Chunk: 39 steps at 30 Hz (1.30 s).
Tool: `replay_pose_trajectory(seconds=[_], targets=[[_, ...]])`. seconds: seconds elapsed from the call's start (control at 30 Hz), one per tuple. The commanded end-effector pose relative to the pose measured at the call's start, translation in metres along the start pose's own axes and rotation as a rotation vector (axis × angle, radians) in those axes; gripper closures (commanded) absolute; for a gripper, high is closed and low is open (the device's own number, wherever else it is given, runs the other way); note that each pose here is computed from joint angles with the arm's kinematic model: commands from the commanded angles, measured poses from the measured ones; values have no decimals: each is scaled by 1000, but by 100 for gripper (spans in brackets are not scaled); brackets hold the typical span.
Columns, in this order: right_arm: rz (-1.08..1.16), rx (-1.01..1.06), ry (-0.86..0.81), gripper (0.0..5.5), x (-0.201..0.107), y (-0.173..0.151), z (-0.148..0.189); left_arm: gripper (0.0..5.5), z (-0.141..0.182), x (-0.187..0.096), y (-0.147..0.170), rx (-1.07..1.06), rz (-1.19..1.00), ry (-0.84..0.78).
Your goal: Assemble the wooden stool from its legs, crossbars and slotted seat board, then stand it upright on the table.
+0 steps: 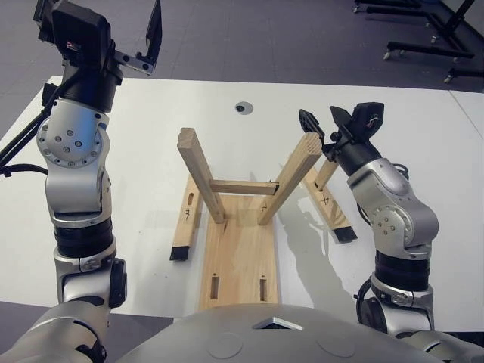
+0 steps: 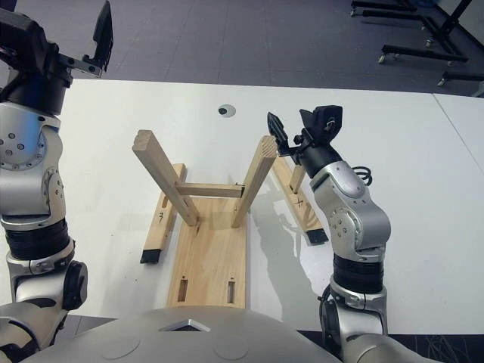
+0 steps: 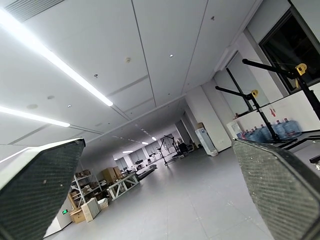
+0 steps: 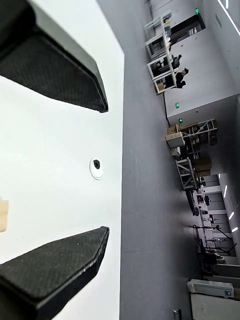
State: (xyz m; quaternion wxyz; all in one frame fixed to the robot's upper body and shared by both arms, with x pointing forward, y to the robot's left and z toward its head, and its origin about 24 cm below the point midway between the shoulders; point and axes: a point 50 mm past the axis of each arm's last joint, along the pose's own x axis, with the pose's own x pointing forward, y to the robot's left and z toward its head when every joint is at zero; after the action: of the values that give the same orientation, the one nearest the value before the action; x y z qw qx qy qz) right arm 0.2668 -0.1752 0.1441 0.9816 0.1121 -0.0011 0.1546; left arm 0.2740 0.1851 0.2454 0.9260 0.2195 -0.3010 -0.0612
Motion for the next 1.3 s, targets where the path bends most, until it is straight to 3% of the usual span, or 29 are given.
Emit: replay_pose_trajectory(seconds=[0.03,0.2,0.33,0.5,0.6,0.97,1.3], targets=[[15,-4,-148,131,5,0,38,12,-1,-5,4,14,21,21],[-65,-28,-190,131,-14,-33,50,12,-1,-15,11,30,54,44],[-270,-73,-18,131,-77,-95,11,12,1,-24,18,29,85,69],[-137,-35,284,131,-130,-78,-52,12,2,-33,26,11,111,104],[-93,27,368,131,-148,-61,-70,12,2,-34,26,-4,100,116],[-39,-42,548,131,-145,-34,-106,12,1,-31,22,-17,70,127],[-65,-44,635,318,-150,-35,-121,12,0,-26,20,-33,45,122]])
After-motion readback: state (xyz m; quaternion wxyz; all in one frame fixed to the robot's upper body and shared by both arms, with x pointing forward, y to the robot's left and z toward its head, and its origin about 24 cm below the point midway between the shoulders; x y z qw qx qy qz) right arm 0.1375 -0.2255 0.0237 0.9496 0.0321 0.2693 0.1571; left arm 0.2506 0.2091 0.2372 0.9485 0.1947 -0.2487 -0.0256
